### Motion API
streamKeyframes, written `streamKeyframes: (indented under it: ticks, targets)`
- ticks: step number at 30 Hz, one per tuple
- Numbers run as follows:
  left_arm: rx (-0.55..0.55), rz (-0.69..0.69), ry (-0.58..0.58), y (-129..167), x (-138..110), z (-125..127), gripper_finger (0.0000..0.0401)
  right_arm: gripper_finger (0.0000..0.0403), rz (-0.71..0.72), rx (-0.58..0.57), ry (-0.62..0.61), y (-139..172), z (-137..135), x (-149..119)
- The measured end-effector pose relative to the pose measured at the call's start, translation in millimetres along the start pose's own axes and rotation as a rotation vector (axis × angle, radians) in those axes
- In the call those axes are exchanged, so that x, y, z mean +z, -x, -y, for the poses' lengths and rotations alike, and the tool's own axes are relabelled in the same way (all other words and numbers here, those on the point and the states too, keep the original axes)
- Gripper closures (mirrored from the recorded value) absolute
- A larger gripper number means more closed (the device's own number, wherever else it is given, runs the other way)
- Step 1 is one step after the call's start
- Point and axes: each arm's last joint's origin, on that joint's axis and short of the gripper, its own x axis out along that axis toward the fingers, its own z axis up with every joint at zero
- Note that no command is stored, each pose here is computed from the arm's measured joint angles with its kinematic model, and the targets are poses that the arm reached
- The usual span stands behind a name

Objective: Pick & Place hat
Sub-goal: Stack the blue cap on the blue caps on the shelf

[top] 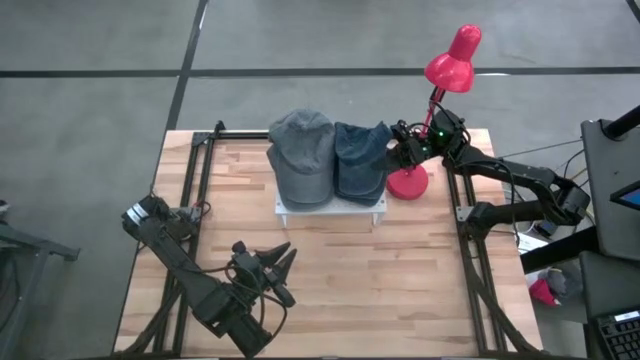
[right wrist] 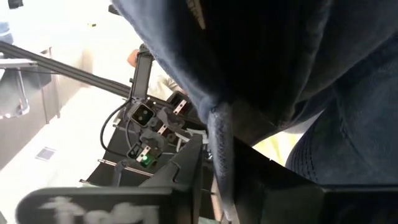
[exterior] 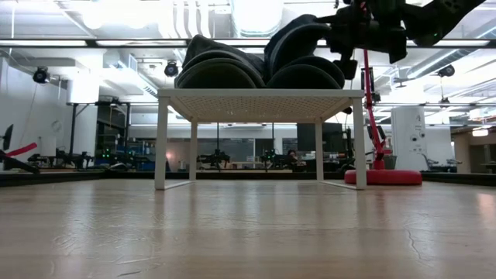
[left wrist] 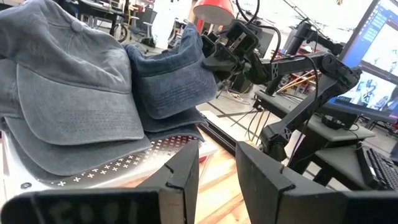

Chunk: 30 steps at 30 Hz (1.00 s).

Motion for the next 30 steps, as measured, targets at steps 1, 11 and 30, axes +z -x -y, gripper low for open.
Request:
streamKeyframes:
  ticks: [1,11,30]
  targets:
    - [0.000,0.000,-0.004,0.0,-0.1,0.0,0.0298,0.0334,0.000,0.000,-0.010,0.0,0.0,0.0]
    - [0.000,0.008,-0.058,0.0,0.2,-1.5,0.0298,0.0289,-0.043,0.016,-0.138,0.3,-1.6,-1.5]
    - [0.000,0.009,-0.069,0.0,0.3,-1.7,0.0298,0.0286,-0.077,0.030,-0.183,1.4,-4.9,-3.2]
